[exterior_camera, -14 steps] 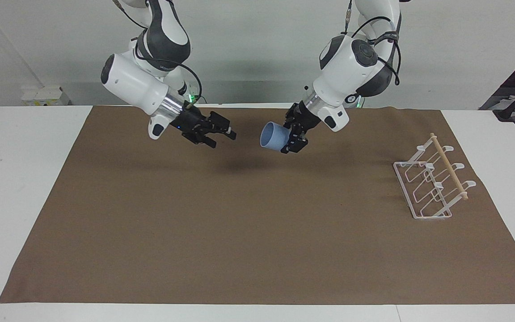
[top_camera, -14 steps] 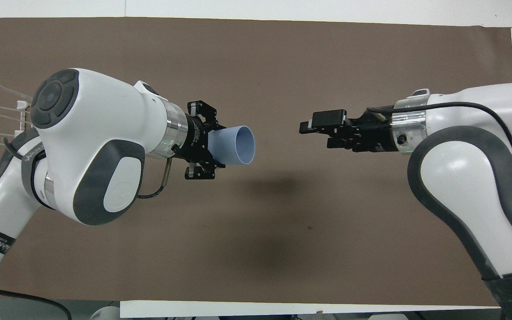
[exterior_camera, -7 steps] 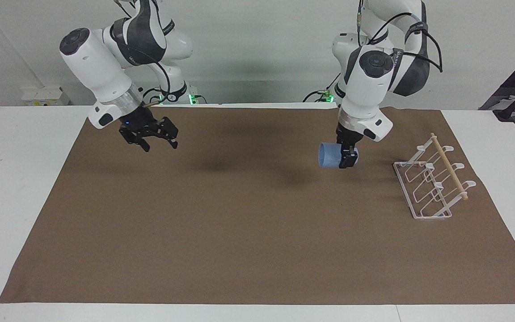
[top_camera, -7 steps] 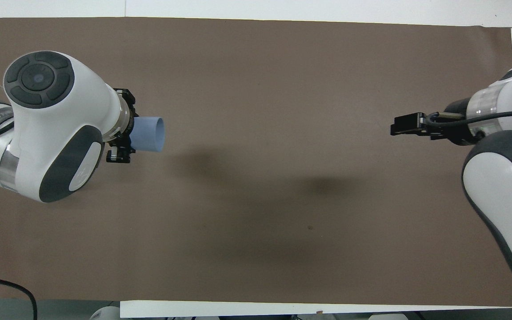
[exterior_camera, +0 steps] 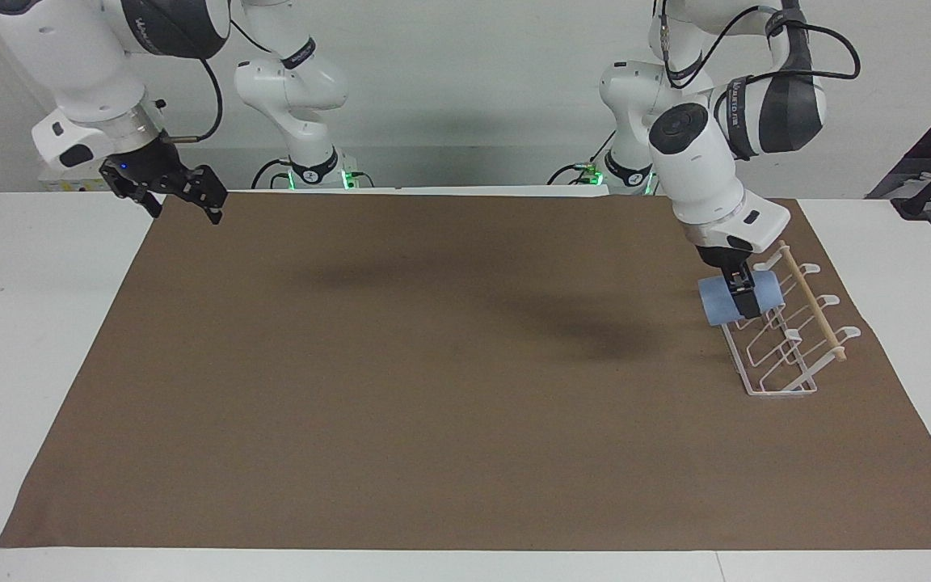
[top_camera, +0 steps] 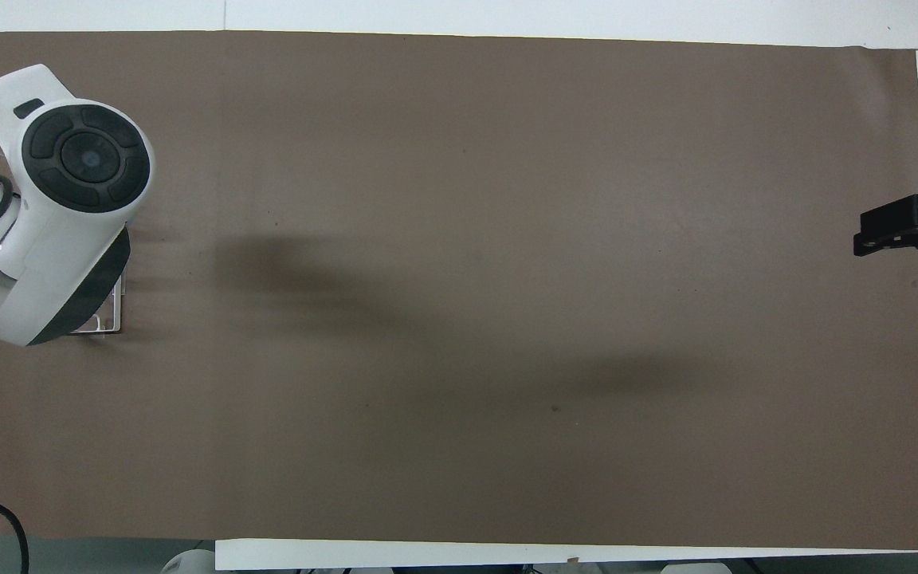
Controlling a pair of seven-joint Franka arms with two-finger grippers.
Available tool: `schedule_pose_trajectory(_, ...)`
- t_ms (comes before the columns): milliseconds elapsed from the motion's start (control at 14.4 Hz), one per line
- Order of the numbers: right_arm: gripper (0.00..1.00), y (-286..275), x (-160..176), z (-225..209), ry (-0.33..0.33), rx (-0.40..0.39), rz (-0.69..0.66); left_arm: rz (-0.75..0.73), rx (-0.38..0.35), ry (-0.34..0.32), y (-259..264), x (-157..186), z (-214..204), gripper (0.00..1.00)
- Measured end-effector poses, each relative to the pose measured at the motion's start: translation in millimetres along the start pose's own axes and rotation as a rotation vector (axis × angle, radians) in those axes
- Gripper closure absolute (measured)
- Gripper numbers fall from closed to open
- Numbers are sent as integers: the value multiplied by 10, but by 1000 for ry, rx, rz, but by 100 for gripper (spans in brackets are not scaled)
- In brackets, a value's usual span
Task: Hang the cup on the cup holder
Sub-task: 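Carry the cup toward the rack while the right gripper withdraws, then hang the blue cup on a rack peg with the left gripper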
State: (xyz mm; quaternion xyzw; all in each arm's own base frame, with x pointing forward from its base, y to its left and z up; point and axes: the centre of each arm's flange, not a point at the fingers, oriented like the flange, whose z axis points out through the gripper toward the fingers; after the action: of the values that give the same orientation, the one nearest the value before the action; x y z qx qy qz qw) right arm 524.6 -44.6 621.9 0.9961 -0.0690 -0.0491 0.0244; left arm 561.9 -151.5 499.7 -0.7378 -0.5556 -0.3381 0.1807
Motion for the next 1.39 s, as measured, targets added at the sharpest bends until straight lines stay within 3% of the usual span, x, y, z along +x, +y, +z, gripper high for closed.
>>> schedule_pose_trajectory(208, 0, 15, 65, 13, -10, -16, -15, 85, 10, 203, 26, 36, 264, 23)
schedule_pose_trajectory(486, 0, -37, 128, 122, -39, -20, -30, 163, 31, 403, 68, 35, 468, 23)
schedule_pose_trajectory(972, 0, 5, 126, 138, -66, -20, -32, 284, 116, 528, 2, -294, 1019, 23)
schedule_pose_trajectory(1389, 0, 161, 112, 98, -62, -16, -5, 254, 114, 540, 7, -428, 1194, 23)
